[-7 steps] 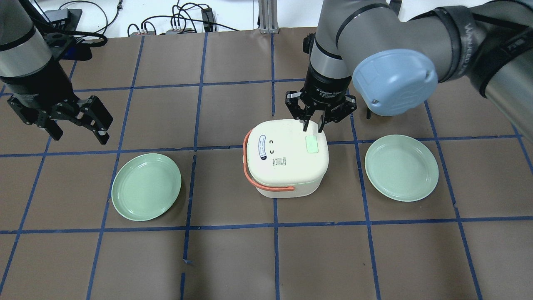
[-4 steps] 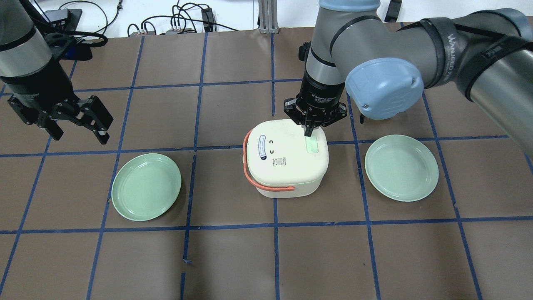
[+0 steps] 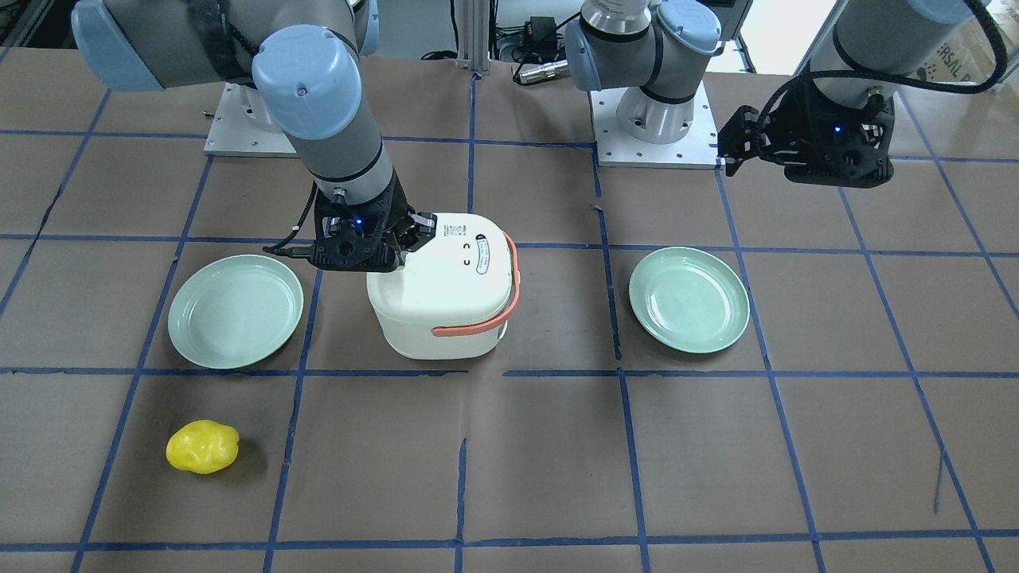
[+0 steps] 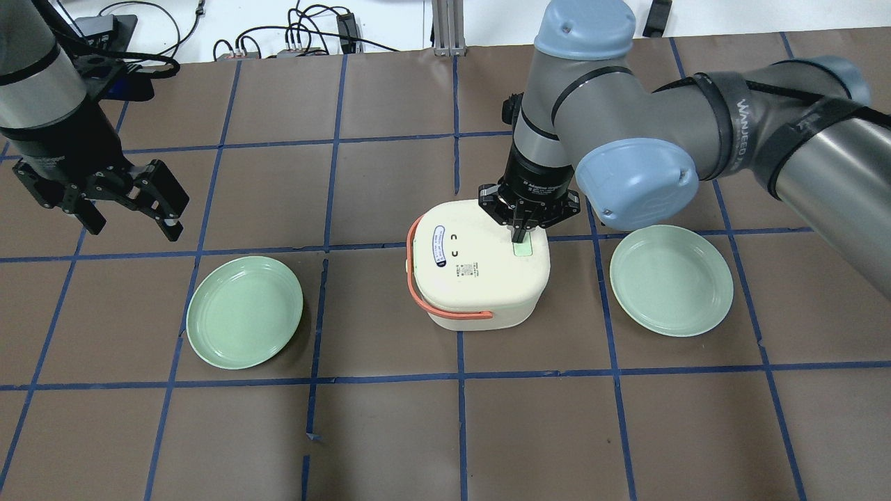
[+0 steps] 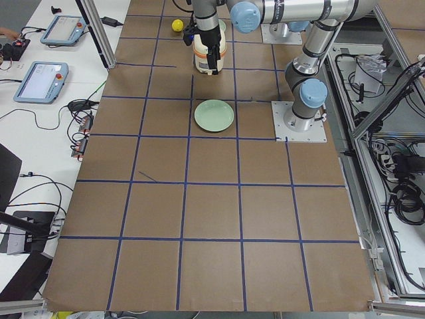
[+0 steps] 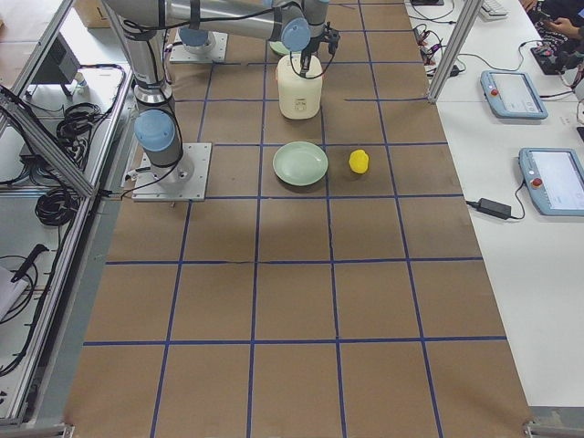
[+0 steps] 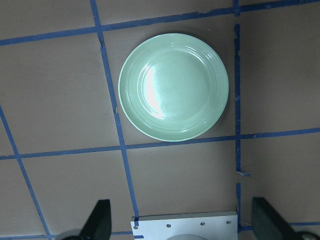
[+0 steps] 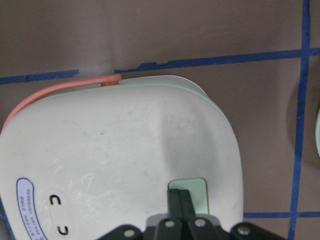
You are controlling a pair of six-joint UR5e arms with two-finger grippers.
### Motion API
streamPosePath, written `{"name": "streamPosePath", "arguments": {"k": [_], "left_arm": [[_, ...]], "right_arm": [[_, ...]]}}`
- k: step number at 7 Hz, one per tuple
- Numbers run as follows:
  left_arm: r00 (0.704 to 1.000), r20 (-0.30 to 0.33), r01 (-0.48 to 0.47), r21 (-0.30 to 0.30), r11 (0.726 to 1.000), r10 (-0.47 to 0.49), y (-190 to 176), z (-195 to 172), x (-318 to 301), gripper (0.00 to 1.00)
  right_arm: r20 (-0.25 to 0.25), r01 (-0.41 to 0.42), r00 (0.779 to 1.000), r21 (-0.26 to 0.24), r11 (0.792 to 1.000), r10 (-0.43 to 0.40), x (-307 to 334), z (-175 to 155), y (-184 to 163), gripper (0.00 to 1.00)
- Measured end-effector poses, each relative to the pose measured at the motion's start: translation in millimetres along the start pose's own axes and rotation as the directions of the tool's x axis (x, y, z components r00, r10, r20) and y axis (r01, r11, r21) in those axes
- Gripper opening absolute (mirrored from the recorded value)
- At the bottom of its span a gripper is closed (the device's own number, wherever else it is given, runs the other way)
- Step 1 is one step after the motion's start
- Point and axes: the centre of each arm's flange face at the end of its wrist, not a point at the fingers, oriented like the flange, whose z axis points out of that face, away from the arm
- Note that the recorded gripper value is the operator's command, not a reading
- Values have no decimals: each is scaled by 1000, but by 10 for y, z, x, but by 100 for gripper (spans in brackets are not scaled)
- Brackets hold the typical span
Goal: Press rice cooker button
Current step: 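Press down on the green lid button with the right gripper, then lift the right gripper away as the cooker lid springs open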
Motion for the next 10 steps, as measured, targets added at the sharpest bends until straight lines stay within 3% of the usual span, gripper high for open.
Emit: {"name": "streamPosePath", "arguments": {"k": [2, 3, 4, 5, 6, 8, 10], "left_arm": [[1000, 0, 0, 1, 1000, 0, 2, -2, 0, 100], [1000, 0, 0, 0, 1000, 0, 2, -2, 0, 100], [1000, 0, 0, 0, 1000, 0, 1, -1, 0, 100], [1000, 0, 0, 0, 1000, 0, 0, 0, 0, 100], [1000, 0, 0, 0, 1000, 0, 0, 0, 0, 100], [1000, 0, 0, 0, 1000, 0, 0, 0, 0, 100], [1000, 0, 0, 0, 1000, 0, 0, 0, 0, 100]], "right_arm": [[-1, -1, 1000, 0, 1000, 1, 6, 25, 6, 12], [-3, -2, 1000, 1, 1000, 2, 5, 12, 2, 19], [-11, -5, 1000, 11, 1000, 5, 4, -60, -8, 42], [-24, -11, 1000, 26, 1000, 12, 2, -224, -4, 82], [-31, -17, 999, 35, 999, 19, -12, -512, 12, 99], [-69, -24, 997, 82, 996, 30, 77, -1207, -98, 100], [-114, 3, 993, 92, 996, 8, 488, -1495, -292, 100]]}}
